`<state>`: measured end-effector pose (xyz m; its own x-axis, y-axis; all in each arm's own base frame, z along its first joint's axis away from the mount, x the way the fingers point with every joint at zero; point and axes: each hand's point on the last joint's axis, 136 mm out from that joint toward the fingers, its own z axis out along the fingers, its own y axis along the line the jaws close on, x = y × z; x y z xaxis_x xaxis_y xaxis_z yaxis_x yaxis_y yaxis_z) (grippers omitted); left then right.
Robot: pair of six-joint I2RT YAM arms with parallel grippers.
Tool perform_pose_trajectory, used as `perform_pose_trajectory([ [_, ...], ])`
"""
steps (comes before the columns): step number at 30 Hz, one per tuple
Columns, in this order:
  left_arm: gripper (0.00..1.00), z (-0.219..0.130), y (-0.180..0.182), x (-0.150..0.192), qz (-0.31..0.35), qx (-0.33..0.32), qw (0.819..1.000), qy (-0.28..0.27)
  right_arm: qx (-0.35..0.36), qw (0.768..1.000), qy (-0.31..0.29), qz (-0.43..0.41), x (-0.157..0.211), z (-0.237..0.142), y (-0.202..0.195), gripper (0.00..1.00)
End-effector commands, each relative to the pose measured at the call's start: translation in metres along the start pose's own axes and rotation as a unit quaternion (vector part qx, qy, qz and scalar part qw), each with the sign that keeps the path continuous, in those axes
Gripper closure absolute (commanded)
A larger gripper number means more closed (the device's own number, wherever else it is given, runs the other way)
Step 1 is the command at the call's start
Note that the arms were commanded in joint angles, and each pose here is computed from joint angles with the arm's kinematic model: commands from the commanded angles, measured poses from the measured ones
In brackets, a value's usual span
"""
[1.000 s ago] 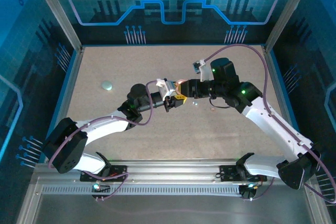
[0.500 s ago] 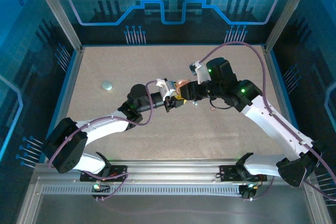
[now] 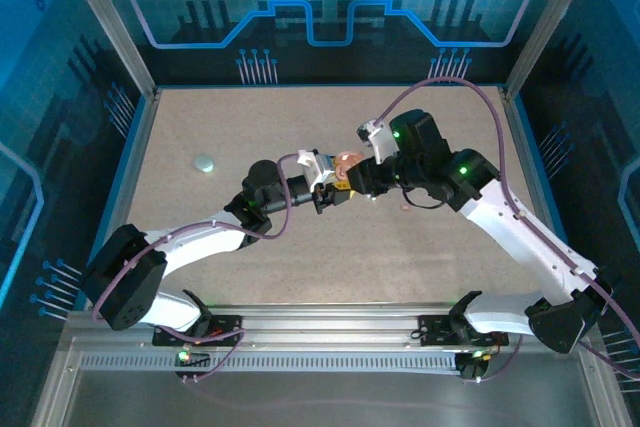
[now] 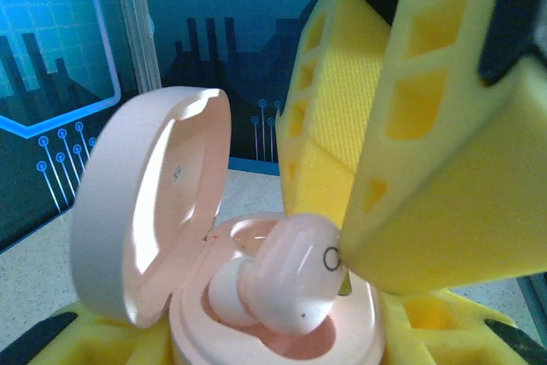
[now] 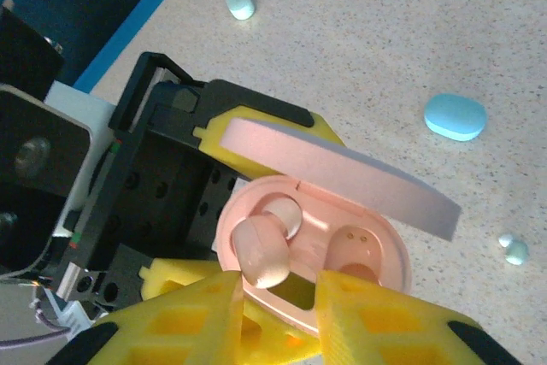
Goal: Insert wireless bluetooth earbuds into charging case
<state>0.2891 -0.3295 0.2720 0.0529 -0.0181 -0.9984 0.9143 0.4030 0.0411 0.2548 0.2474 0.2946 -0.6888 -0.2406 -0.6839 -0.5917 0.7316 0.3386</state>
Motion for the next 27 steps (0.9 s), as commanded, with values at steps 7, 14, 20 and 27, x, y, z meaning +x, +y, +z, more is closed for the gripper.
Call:
perform_pose_trajectory([
  [7,0.69,-0.001,-0.008,-0.039,0.035,0.020,0.998,-0.049,0.011,1.000,-0.001,-0.011,-0.004,-0.003,0.000,0.71],
  [14,0.69,-0.001,-0.009,-0.038,0.035,0.023,0.998,-0.046,0.000,1.000,-0.010,-0.027,-0.008,-0.004,0.004,0.77],
  [20,0.69,0.001,-0.013,-0.034,0.038,0.037,0.998,-0.036,0.004,0.999,-0.004,-0.042,-0.008,0.000,0.002,0.79],
  [27,0.69,-0.001,-0.015,-0.033,0.046,0.040,0.998,-0.029,0.023,0.999,-0.016,-0.039,-0.014,-0.005,-0.006,0.77],
])
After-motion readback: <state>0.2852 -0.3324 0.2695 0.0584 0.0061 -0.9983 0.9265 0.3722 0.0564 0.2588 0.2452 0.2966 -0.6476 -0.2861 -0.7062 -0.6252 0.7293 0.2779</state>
